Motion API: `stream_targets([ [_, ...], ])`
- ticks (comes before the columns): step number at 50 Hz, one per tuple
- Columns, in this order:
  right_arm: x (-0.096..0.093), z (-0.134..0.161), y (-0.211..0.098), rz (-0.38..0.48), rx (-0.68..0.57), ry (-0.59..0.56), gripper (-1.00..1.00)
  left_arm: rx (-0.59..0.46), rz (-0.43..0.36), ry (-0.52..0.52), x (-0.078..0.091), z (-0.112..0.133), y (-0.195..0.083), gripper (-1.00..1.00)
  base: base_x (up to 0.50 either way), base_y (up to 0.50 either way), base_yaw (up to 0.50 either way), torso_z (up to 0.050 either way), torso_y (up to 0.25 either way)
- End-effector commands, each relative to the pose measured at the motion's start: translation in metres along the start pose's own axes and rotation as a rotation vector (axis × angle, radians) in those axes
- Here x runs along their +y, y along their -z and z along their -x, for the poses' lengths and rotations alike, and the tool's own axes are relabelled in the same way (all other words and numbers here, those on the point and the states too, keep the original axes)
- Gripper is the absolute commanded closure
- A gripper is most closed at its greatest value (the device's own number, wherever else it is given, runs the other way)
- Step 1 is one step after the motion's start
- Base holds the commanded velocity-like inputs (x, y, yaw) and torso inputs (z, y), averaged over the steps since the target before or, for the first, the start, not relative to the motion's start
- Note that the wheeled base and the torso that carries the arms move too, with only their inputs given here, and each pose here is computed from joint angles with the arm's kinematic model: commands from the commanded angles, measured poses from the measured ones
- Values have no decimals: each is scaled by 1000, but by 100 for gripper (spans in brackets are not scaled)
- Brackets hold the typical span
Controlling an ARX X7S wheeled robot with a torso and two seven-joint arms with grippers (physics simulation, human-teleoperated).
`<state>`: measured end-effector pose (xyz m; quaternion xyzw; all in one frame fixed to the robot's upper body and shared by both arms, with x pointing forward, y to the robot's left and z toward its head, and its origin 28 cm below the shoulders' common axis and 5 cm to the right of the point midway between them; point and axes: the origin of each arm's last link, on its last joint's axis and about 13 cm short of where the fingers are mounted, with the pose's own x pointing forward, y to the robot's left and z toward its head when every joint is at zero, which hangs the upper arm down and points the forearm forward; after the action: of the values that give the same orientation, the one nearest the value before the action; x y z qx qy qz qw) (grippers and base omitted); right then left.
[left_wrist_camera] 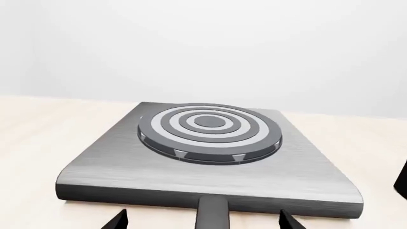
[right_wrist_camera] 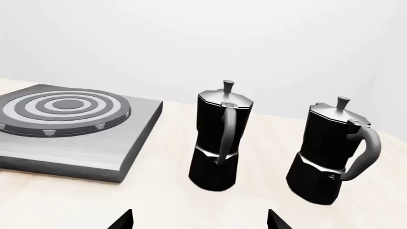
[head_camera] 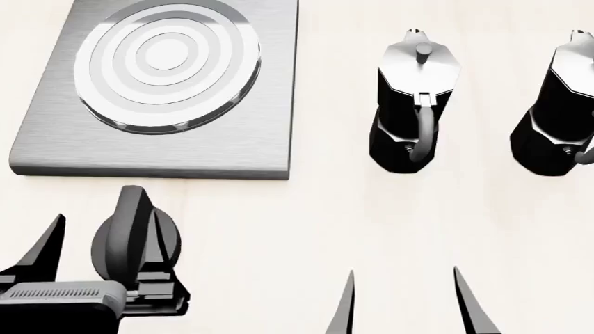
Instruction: Turn off the stove.
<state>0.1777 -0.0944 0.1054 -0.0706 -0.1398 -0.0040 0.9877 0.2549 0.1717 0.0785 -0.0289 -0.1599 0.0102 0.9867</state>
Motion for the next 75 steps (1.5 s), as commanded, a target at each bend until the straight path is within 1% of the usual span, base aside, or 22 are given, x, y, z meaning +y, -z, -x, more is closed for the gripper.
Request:
stream_targets([
  [1,0,0,0,0,2,-3,-100,14,-12,-16,4,-1,5,-100,0,0,0,0,0],
  [25,1,-1,2,-4,5,-10,-100,21,-13,-50,7,-11,9,-100,0,0,0,0,0],
  [61,1,0,1,-4,8,-16,-100,63,-37,-74,10,-16,21,-100,0,0,0,0,0],
  [75,2,0,1,-7,10,-16,-100,67,-23,-77,15,-12,15,-100,0,0,0,0,0],
])
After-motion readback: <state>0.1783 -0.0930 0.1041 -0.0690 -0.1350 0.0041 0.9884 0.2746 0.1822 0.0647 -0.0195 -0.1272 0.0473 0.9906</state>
